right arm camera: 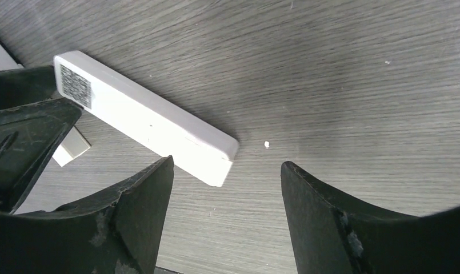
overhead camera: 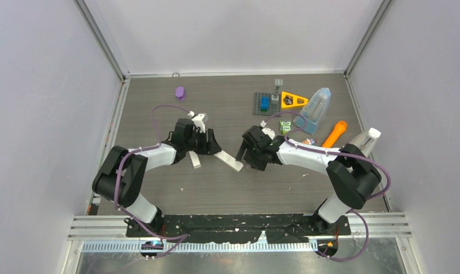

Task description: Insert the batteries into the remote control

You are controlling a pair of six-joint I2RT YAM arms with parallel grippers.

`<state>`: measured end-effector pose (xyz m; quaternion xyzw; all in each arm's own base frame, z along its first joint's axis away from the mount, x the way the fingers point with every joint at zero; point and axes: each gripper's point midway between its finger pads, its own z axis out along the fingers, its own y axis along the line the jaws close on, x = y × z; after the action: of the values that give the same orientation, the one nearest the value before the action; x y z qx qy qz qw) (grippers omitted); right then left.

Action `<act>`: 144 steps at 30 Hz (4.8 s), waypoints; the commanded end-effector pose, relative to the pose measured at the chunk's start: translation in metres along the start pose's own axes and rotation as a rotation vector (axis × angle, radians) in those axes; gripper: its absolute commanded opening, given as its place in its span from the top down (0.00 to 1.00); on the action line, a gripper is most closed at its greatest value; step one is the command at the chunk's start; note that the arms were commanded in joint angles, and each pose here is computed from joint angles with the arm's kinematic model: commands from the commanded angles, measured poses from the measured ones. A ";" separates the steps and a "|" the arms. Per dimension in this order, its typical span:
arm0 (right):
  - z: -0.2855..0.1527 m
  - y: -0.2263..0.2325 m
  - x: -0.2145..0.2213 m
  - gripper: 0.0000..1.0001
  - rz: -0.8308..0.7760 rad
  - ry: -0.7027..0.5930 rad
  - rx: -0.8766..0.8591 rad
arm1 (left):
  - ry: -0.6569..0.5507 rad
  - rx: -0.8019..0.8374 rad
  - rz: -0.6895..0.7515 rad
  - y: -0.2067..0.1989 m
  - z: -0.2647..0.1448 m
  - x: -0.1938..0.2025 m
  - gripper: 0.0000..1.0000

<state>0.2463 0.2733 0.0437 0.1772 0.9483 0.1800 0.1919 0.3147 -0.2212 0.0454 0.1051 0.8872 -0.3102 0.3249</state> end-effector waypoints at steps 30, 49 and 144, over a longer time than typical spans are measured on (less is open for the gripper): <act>0.001 0.003 0.000 0.61 -0.134 -0.048 0.067 | 0.034 0.029 -0.143 -0.004 -0.013 0.047 0.53; 0.014 -0.002 0.013 0.71 -0.023 -0.006 0.024 | 0.095 0.120 -0.136 -0.015 -0.008 0.058 0.59; -0.007 0.152 -0.062 0.22 -0.509 -0.210 -0.233 | -0.452 -0.496 -0.083 0.000 -0.256 -0.072 0.00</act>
<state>0.3251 0.3926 0.0407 -0.0853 0.9460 0.1742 0.2599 0.2491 -0.0745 0.2214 -0.0961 0.8705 -0.1239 0.4666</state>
